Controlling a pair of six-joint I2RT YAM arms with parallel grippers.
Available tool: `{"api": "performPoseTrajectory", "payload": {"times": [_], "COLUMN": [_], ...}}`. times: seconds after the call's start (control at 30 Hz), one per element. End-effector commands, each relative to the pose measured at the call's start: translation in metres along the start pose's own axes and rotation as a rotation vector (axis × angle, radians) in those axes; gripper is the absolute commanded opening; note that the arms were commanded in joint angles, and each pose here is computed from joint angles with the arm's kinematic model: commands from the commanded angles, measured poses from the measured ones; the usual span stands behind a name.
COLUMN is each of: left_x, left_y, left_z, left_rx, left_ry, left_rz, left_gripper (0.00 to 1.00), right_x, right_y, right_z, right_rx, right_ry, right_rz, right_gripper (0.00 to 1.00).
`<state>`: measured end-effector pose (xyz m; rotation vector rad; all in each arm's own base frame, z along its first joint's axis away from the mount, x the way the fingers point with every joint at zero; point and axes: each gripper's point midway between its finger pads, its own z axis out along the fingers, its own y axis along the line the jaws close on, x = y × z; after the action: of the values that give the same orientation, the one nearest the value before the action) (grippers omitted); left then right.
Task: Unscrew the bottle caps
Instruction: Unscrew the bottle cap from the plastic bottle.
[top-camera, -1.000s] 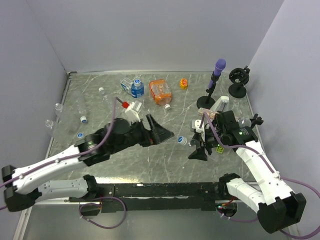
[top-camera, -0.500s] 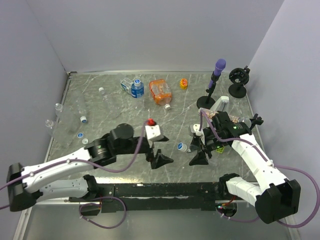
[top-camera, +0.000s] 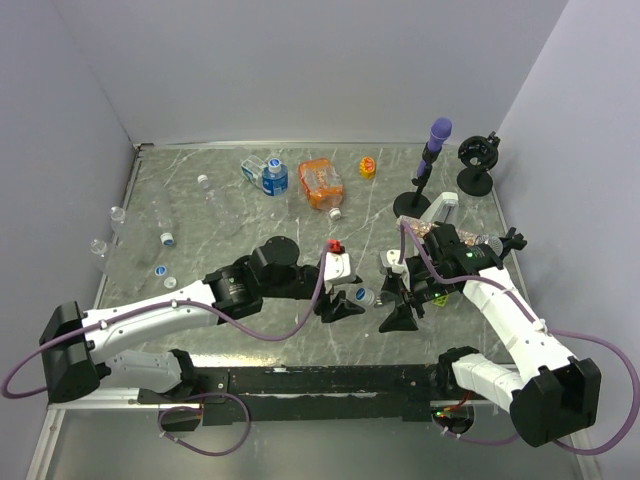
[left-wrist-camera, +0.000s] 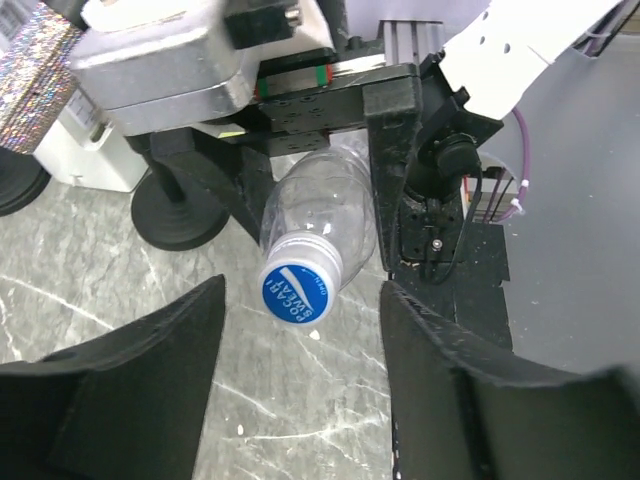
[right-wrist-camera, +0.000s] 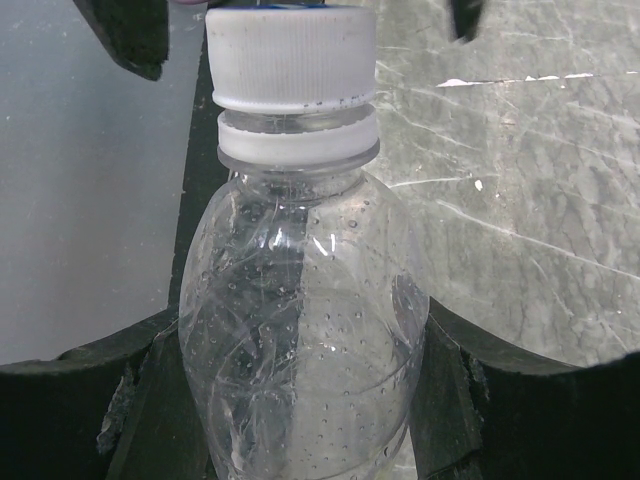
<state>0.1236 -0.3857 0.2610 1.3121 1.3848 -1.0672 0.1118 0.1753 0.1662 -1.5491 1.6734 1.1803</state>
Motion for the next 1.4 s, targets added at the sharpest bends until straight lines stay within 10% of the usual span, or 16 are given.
{"api": "performPoseTrajectory", "payload": {"times": [0.0, 0.37, 0.73, 0.93, 1.13, 1.37], "left_x": [-0.03, -0.022, -0.023, -0.01, -0.012, -0.048], "left_y": [-0.005, -0.007, -0.01, -0.013, -0.003, 0.001], "left_z": [0.004, 0.009, 0.002, 0.01, 0.006, -0.043], "left_rx": [0.053, 0.055, -0.12, -0.235, -0.258, -0.243], "left_ry": [-0.088, -0.063, 0.006, 0.098, 0.075, -0.055], "left_rz": [0.041, -0.098, -1.149, -1.176, -1.088, -0.749], "left_gripper": [0.63, 0.02, 0.01, 0.01, 0.68, 0.92], "right_x": [-0.006, -0.003, 0.0, 0.002, 0.003, 0.003], "right_y": [0.001, -0.001, -0.005, -0.007, -0.008, -0.009], "right_z": [0.001, 0.001, 0.002, 0.002, 0.001, 0.0], "right_rx": [-0.013, -0.01, -0.001, 0.005, 0.013, 0.012], "right_ry": [-0.037, -0.027, -0.014, -0.006, -0.008, -0.008], "right_rz": [-0.033, -0.023, -0.01, -0.003, 0.008, 0.014], "right_gripper": [0.1, 0.1, 0.1, 0.1, 0.1, 0.1]}}
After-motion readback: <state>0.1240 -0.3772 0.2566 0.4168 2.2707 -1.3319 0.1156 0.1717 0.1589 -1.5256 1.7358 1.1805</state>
